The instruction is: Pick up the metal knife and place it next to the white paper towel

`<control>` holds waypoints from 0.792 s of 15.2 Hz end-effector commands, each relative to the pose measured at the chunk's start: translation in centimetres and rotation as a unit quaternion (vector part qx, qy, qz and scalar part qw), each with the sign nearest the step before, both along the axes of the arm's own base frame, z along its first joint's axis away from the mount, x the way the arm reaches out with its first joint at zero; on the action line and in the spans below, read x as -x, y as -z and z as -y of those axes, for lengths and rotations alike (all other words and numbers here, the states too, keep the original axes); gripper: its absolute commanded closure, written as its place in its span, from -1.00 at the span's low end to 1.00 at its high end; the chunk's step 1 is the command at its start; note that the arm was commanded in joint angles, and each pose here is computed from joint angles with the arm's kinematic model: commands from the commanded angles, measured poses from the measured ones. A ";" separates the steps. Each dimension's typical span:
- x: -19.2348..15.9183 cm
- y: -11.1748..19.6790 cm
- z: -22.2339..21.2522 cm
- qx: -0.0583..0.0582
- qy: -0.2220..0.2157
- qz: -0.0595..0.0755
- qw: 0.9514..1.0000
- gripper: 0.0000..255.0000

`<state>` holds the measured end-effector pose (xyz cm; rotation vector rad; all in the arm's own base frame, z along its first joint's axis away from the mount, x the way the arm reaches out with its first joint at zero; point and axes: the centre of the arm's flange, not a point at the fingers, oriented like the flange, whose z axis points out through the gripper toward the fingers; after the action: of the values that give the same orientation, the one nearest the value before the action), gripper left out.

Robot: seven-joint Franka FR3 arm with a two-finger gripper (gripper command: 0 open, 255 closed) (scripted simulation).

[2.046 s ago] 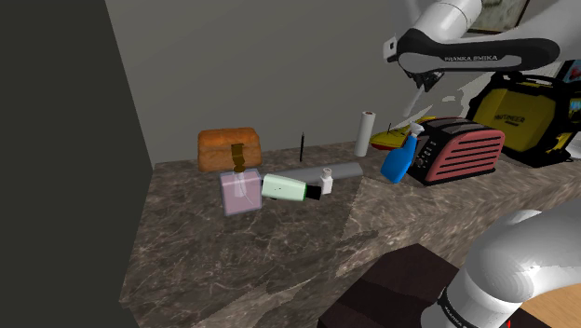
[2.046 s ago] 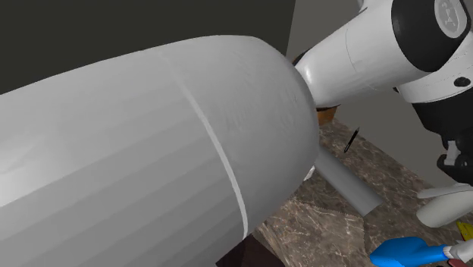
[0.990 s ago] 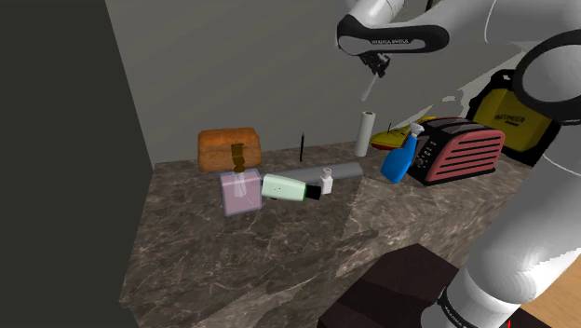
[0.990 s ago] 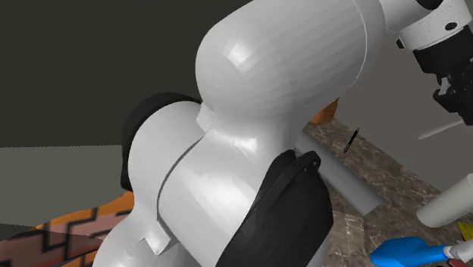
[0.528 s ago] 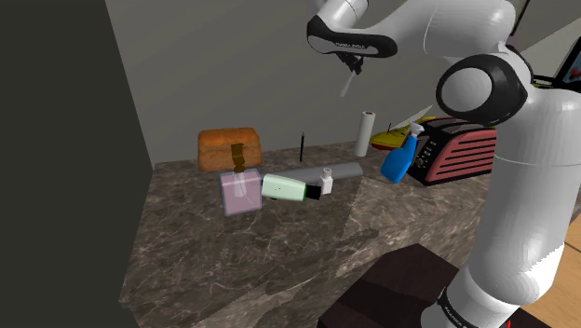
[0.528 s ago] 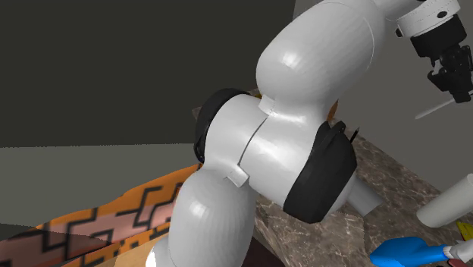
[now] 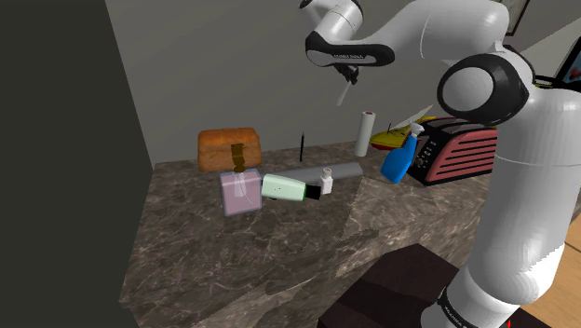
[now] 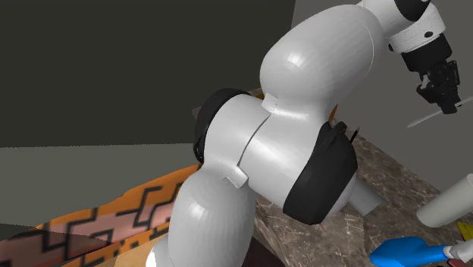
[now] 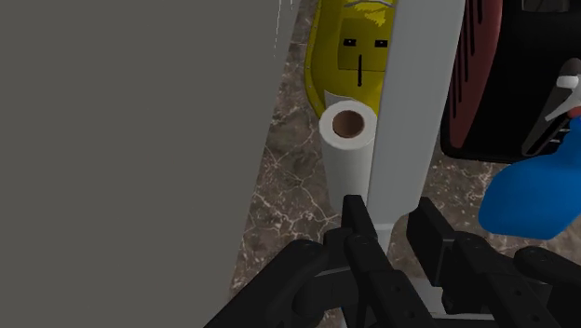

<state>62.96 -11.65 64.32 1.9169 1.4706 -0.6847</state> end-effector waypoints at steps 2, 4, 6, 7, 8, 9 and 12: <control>0.1 1.6 0.0 0.000 0.000 0.000 1.000 1.00; 0.1 2.6 0.0 0.000 0.000 0.000 1.000 1.00; 0.1 3.7 0.0 0.000 0.000 0.000 1.000 1.00; 0.1 4.2 0.0 0.000 0.000 0.000 1.000 1.00; 0.1 4.7 0.0 0.000 0.000 0.000 1.000 1.00; 0.1 5.3 0.0 0.000 0.000 0.000 1.000 1.00; 0.1 6.9 0.0 0.000 0.000 0.000 1.000 1.00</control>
<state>62.88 -11.63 57.92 1.9168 1.4705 -0.6848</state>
